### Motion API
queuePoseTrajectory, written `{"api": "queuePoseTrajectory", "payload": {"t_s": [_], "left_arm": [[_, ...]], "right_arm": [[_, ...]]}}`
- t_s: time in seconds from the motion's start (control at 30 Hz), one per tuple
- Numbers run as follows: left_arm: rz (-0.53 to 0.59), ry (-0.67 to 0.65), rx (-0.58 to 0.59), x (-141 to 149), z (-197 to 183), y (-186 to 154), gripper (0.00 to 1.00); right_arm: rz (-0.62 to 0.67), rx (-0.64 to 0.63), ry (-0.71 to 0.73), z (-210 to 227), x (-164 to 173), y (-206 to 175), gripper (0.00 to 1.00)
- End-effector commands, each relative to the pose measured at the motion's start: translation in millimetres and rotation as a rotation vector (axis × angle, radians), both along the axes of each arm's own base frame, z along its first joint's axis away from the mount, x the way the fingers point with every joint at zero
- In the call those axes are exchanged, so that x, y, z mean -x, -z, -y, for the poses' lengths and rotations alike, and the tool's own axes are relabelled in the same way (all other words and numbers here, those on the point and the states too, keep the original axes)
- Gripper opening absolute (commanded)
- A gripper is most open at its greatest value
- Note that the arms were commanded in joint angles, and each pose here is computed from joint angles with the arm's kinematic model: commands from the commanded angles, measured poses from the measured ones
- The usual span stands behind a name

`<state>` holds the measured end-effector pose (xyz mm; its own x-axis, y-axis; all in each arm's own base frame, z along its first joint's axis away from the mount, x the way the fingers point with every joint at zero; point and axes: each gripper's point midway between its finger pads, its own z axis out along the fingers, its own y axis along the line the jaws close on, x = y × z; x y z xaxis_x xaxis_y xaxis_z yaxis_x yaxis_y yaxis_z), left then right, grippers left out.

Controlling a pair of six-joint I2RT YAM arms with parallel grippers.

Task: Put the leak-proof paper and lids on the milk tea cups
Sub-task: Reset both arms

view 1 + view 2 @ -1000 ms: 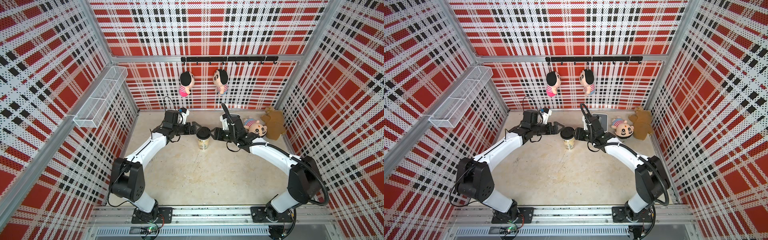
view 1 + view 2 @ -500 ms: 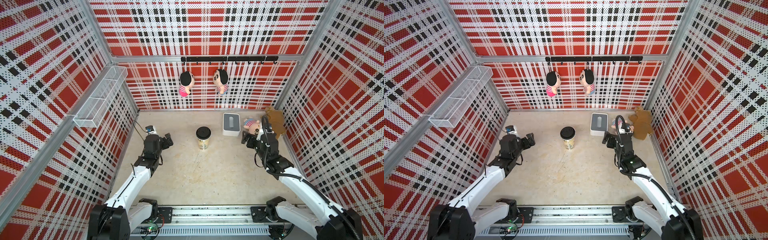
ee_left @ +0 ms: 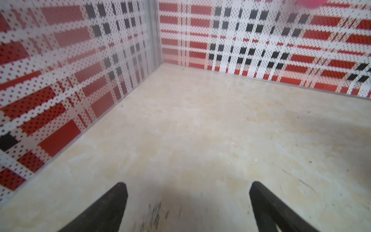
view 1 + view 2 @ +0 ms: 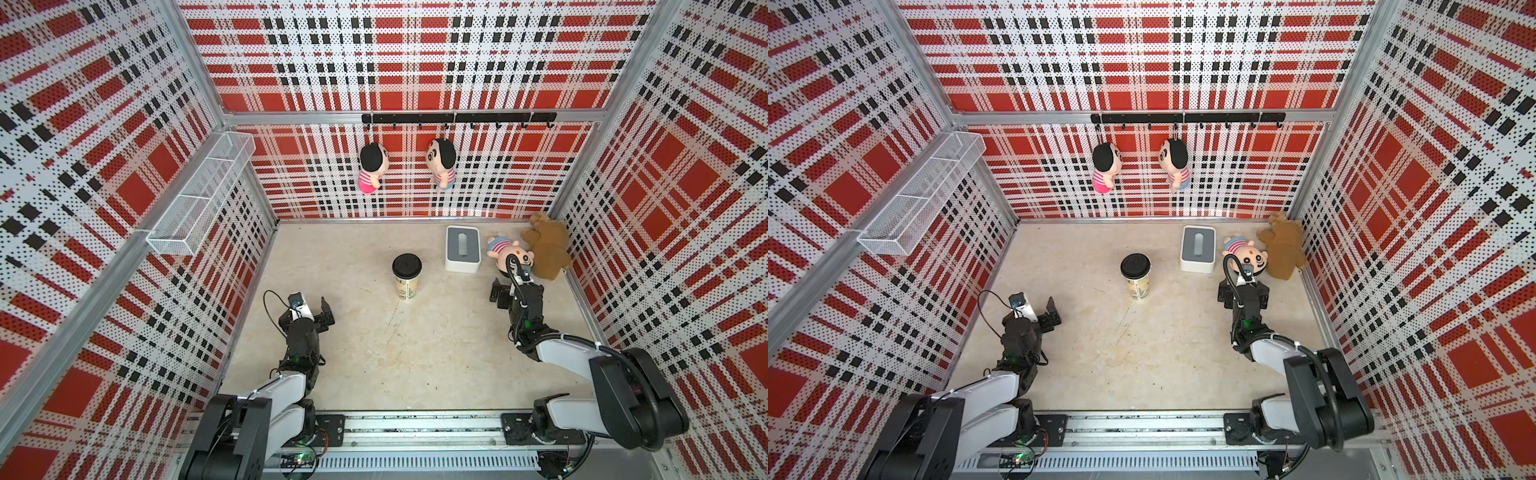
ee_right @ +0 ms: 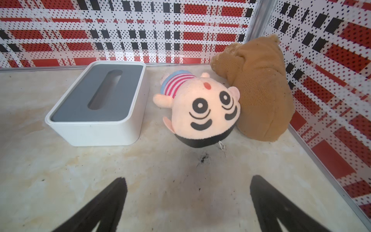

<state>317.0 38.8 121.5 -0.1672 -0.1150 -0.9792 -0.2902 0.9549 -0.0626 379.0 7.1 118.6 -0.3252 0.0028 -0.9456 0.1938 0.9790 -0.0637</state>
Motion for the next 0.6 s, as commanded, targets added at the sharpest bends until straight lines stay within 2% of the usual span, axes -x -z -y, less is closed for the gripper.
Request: {"api": "queuePoseTrajectory", "payload": {"t_s": [0.0,0.07,0.1,0.2,0.3,0.43,0.53,0.57], "left_arm": [[0.231,0.053,-0.004,-13,-2,-54,0.98],[0.334,0.065,0.000,-3,-3,-66,0.98],[0.371,0.067,-0.003,0,-4,-70,0.98],[0.409,0.109,-0.028,3,3,-68,0.98],[0.405,0.209,-0.072,-5,24,-62,0.98],[0.374,0.135,-0.068,-12,15,-58,0.98],[0.389,0.075,-0.030,-12,1,-59,0.98],[0.372,0.073,-0.016,-17,-2,-56,0.98]], "right_arm": [[0.081,0.011,-0.068,-5,-18,-16,1.00],[0.027,0.011,-0.092,-10,-24,-9,1.00],[0.040,0.023,-0.123,-15,-26,-10,1.00],[0.063,0.016,-0.157,-20,-21,-13,1.00],[0.097,0.036,-0.214,-26,-14,-19,1.00],[0.297,0.097,-0.185,-14,11,-45,1.00],[0.284,0.080,-0.202,-13,5,-29,1.00],[0.284,0.066,-0.165,-6,4,-24,1.00]]}}
